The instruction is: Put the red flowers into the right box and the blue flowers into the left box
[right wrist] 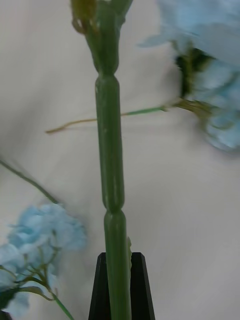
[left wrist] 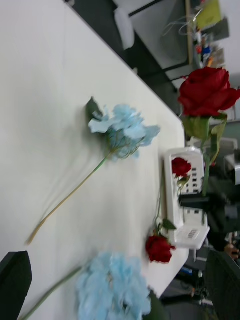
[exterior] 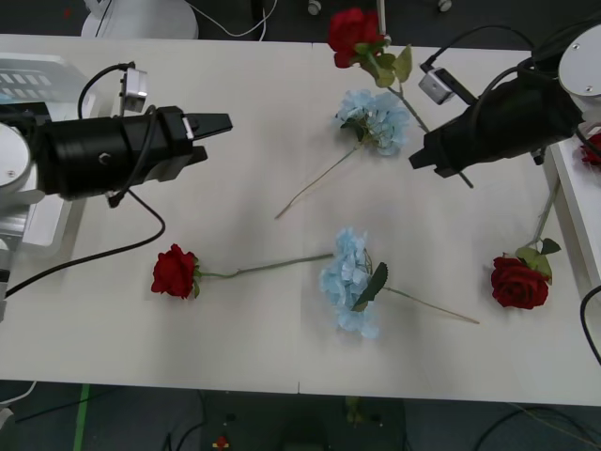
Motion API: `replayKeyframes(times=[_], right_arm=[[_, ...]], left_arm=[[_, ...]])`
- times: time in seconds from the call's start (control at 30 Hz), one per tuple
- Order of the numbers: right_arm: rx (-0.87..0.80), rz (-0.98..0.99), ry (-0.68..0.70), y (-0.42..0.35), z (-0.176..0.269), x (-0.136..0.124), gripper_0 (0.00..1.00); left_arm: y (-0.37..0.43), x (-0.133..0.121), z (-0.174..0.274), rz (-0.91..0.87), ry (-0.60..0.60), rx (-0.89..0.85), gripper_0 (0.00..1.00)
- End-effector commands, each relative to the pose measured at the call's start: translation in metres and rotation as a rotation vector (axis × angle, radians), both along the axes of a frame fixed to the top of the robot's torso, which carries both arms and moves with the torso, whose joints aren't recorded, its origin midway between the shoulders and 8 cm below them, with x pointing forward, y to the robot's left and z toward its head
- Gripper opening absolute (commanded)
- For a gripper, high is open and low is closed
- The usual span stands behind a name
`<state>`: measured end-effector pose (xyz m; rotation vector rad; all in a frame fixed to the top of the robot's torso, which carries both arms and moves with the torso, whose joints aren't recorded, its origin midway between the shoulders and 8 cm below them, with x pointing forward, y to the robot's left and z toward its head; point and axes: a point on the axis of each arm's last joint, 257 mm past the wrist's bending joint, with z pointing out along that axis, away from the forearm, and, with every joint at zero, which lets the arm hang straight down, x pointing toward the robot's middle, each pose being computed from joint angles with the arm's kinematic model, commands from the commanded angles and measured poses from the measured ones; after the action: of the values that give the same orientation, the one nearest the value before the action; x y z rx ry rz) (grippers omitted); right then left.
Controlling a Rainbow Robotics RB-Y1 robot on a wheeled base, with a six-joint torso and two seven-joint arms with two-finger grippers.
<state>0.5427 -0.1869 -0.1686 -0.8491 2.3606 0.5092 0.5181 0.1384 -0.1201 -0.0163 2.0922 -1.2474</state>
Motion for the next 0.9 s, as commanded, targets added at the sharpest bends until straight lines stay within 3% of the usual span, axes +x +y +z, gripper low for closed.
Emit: replayKeyframes(times=[0.03,0.23,0.33,0.47,0.7,0.9], right_arm=[[-0.163,-0.196,-0.109,-0.092,0.051,0.032,0.0],[-0.328,-0.501,-0.101,-0.227,0.069,0.033,0.0],[-0.454,-0.63,-0.09,-0.305,0.072,0.021,0.0],[-0.625,-0.747,-0.074,-0.38,0.073,0.0,0.0],[-0.742,-0.829,0.022,-0.436,0.041,-0.042,0.0],[-0.785,-0.868,0.057,-0.467,0.0,-0.066,0.0]], left_arm=[[0.055,-0.025,0.005,0.012,0.101,0.046,1.0],[0.077,-0.058,-0.001,0.135,0.421,0.024,1.0],[0.068,-0.071,-0.001,0.312,0.614,-0.008,1.0],[0.047,-0.08,-0.009,0.533,0.771,-0.059,1.0],[0.016,-0.088,-0.059,0.842,0.864,-0.05,1.0],[0.014,-0.091,-0.125,1.012,0.829,0.101,1.0]])
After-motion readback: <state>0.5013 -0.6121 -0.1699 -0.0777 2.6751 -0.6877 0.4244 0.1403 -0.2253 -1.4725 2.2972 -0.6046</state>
